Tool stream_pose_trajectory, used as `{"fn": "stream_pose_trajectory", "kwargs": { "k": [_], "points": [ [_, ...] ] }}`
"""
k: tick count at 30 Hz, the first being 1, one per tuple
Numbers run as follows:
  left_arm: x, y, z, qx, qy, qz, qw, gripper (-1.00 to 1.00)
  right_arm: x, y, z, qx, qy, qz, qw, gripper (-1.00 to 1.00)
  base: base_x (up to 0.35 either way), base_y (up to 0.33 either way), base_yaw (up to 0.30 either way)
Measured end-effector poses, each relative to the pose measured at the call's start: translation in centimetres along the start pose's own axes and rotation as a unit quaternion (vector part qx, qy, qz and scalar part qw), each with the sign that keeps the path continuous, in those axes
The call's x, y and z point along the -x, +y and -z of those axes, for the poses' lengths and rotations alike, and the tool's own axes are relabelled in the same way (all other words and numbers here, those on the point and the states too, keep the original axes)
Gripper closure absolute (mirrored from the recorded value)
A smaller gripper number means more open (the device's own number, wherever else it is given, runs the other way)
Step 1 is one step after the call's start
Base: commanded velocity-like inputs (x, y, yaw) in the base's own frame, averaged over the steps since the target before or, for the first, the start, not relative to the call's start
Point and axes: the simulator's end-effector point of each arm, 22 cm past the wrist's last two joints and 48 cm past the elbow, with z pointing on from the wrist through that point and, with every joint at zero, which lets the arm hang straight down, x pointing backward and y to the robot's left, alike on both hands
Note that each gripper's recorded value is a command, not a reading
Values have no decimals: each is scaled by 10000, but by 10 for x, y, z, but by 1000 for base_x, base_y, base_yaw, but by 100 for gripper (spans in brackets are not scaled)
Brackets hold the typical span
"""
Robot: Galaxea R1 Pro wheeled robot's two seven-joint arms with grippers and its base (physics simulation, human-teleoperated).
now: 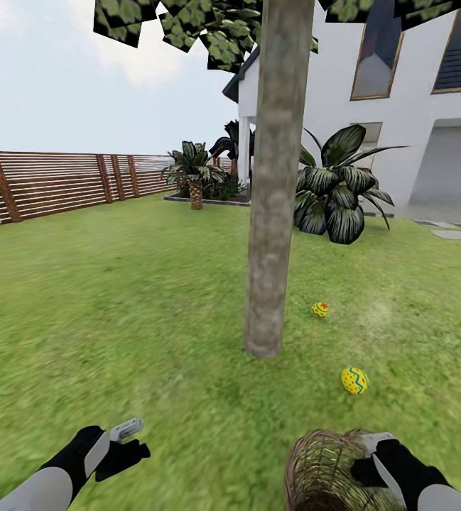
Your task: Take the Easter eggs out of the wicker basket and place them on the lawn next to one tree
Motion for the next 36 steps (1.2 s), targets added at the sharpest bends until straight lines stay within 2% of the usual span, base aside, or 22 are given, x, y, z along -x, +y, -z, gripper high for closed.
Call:
{"fn": "stream_pose_trajectory", "kwargs": {
  "k": [5,16,23,32,36],
  "points": [
    [-1,-1,0,-8,4,-4,10000,-100,-1,-2,0,171,-3,23,9999,-100,0,0,0],
    [0,-2,0,-25,1,17,10000,-100,0,3,0,194,-12,50,9998,-100,0,1,0],
    [-1,-3,-1,-31,4,20,10000,-100,0,3,0,194,-13,51,9998,-100,-184,153,0],
    [-1,-5,-1,-43,2,10,10000,-100,0,3,0,192,-13,58,9998,-100,-18,90,0],
    [-5,-4,-8,-48,9,10,10000,-100,-3,5,-7,194,-13,59,9998,-100,0,2,0]
  ]
}}
